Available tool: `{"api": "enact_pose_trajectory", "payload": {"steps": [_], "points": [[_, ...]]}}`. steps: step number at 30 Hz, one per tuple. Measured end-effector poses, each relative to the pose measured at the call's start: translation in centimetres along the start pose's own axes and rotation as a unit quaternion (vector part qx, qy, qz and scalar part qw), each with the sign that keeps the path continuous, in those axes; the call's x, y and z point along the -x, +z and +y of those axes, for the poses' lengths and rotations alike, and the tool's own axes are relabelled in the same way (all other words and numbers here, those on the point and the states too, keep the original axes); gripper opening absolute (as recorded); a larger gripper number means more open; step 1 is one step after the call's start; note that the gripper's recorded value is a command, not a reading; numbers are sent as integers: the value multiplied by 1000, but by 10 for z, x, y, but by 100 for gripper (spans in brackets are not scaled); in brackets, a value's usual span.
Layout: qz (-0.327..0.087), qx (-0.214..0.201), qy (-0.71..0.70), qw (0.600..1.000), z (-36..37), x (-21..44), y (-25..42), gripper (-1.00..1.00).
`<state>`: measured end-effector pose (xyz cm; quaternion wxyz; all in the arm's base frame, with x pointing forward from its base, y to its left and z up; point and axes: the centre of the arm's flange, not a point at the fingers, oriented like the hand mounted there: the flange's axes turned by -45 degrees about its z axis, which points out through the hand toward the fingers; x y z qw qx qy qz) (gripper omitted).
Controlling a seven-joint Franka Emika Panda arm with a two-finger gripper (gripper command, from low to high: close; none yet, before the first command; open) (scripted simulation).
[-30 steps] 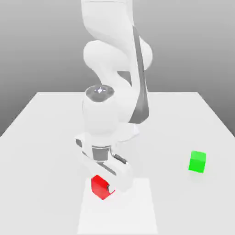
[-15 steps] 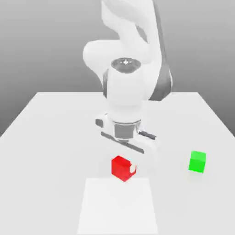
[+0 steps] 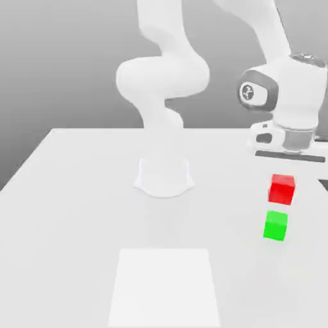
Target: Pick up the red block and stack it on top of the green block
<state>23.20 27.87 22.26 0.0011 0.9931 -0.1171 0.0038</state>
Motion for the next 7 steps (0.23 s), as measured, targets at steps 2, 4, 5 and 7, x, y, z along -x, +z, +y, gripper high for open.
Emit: {"api": "enact_pose_trajectory", "payload": {"steps": [2, 4, 5, 7], "points": [[0, 0, 3, 1000, 1, -2, 15, -100], [-1, 0, 2, 1000, 1, 0, 32, -100], [-2, -1, 0, 1000, 1, 2, 39, 100], [-2, -1, 0, 1000, 1, 2, 39, 100]]}}
